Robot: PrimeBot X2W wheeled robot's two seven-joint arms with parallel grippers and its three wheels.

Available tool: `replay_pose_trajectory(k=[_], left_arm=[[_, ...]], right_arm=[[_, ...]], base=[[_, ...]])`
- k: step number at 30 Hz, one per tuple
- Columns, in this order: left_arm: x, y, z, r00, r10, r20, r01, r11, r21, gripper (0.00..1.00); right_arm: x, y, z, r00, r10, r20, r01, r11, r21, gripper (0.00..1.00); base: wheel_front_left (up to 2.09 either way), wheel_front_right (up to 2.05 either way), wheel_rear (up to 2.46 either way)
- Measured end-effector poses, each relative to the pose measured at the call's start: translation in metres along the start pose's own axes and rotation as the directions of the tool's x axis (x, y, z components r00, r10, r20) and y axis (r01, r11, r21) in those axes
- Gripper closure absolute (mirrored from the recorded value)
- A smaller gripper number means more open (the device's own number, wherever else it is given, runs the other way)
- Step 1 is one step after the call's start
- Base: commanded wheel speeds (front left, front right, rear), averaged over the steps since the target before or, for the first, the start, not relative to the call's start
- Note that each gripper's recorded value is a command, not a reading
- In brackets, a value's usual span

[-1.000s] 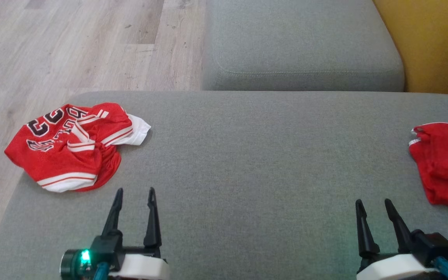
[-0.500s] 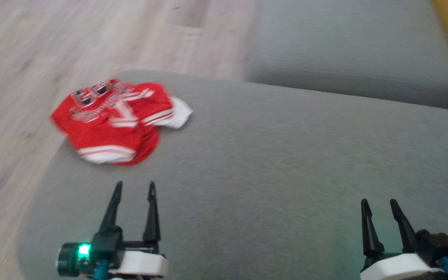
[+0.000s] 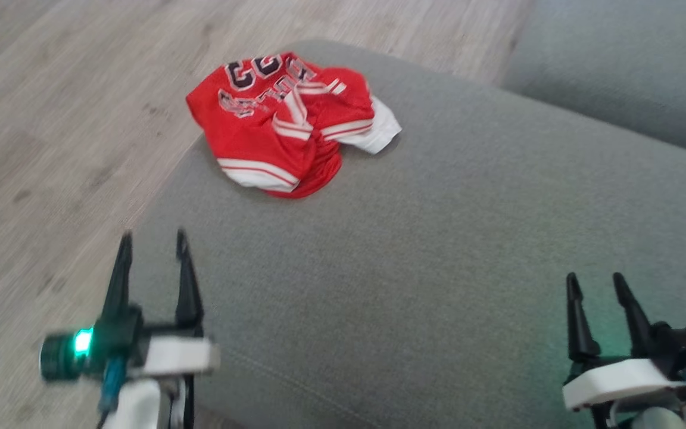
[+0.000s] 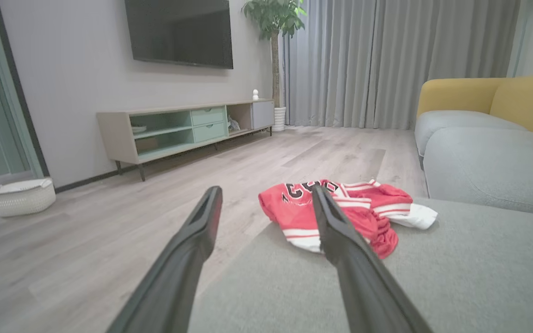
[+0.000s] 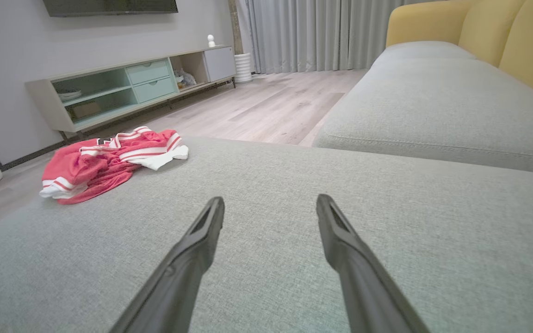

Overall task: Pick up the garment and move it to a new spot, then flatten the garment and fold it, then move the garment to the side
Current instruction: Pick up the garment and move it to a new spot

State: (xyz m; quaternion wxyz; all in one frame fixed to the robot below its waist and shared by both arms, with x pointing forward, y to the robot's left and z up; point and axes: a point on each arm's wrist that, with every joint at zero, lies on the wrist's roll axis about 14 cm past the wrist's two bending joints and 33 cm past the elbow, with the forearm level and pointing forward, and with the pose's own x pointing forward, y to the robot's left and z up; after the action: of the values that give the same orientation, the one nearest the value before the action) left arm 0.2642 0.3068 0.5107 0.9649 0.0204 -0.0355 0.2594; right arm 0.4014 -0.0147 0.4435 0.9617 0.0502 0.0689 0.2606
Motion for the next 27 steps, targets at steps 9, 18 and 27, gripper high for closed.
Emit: replay_pose_trajectory(k=[9,18,27], left_arm=[[0.085,-0.050,0.031,0.993,-0.091,0.080,0.081,0.989,0.121,0.00],[0.163,-0.143,-0.058,0.956,-0.241,-0.165,0.266,0.953,0.145,0.00],[0.161,-0.140,-0.172,0.866,-0.124,-0.485,0.248,0.948,0.199,0.65]], right_arm=[[0.042,-0.037,-0.006,0.999,0.033,-0.003,-0.033,0.994,-0.103,0.00],[0.058,-0.111,-0.054,0.996,-0.040,-0.075,0.029,0.989,-0.144,0.00],[0.062,-0.138,-0.057,0.997,-0.072,-0.031,0.066,0.986,-0.154,0.00]], base=[[0.00,0.00,0.00],[0.00,0.00,0.00],[0.00,0.00,0.00]])
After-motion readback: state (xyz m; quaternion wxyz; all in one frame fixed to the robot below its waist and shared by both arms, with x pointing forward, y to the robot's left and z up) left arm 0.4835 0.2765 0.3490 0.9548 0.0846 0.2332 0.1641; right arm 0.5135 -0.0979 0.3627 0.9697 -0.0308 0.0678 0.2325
